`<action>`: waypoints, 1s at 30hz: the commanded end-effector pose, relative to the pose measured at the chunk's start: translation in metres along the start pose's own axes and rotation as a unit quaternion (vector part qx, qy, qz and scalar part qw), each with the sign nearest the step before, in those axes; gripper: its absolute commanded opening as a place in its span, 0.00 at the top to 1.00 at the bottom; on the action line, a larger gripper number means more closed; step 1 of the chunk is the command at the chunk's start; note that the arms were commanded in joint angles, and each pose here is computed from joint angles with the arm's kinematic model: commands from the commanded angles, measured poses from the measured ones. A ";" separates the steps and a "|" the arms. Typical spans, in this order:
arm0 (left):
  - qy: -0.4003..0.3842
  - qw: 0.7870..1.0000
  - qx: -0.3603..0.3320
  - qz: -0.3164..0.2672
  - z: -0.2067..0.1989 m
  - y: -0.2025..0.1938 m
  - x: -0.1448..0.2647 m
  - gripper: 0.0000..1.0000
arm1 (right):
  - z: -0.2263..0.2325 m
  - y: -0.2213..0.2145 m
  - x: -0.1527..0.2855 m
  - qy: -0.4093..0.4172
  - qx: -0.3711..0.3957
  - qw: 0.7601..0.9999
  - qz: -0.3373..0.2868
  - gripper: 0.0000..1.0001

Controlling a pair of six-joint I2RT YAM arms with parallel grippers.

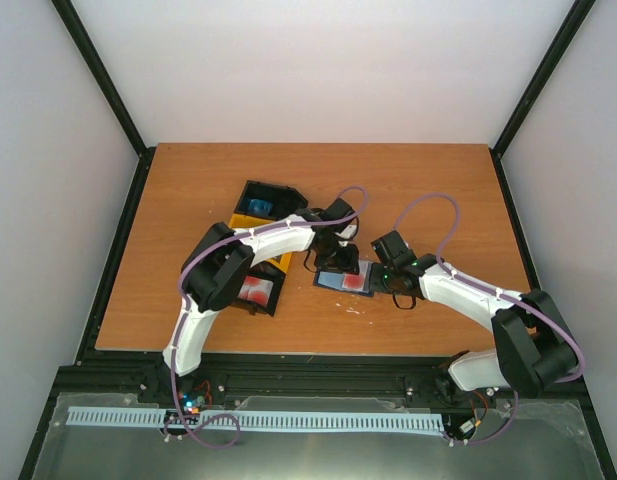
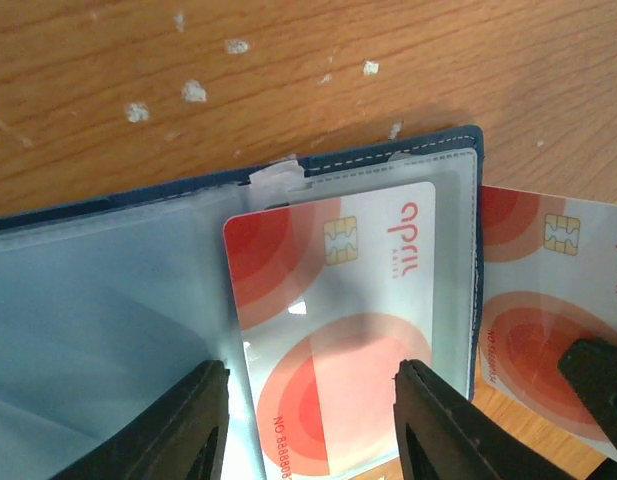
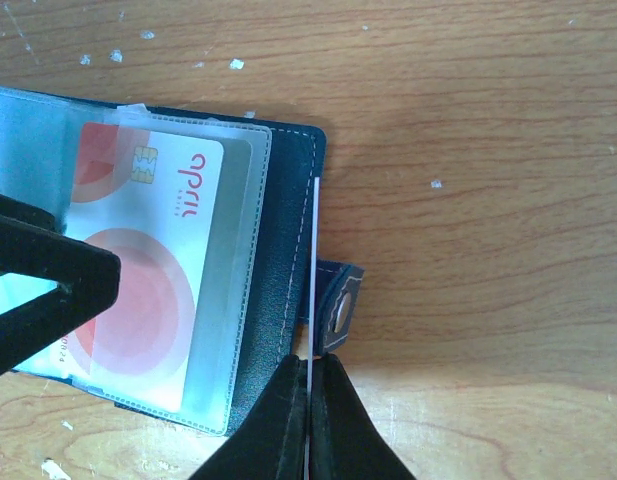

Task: Put the credit cards into the card holder
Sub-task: Insert the credit card into the card holder.

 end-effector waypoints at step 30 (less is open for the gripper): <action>-0.015 0.996 -0.058 -0.070 -0.019 -0.005 0.060 0.49 | 0.007 0.017 0.050 0.052 0.027 0.996 -0.063 0.97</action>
Point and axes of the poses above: each gripper's point midway between its finger pads, its own x axis back along the fingers, its own z axis along the line the jaws close on, y = z × x, the point moved 10 cm from there along x, back along the fingers, and after that the axes turned 4 degrees about -x, right-handed, at the moved point
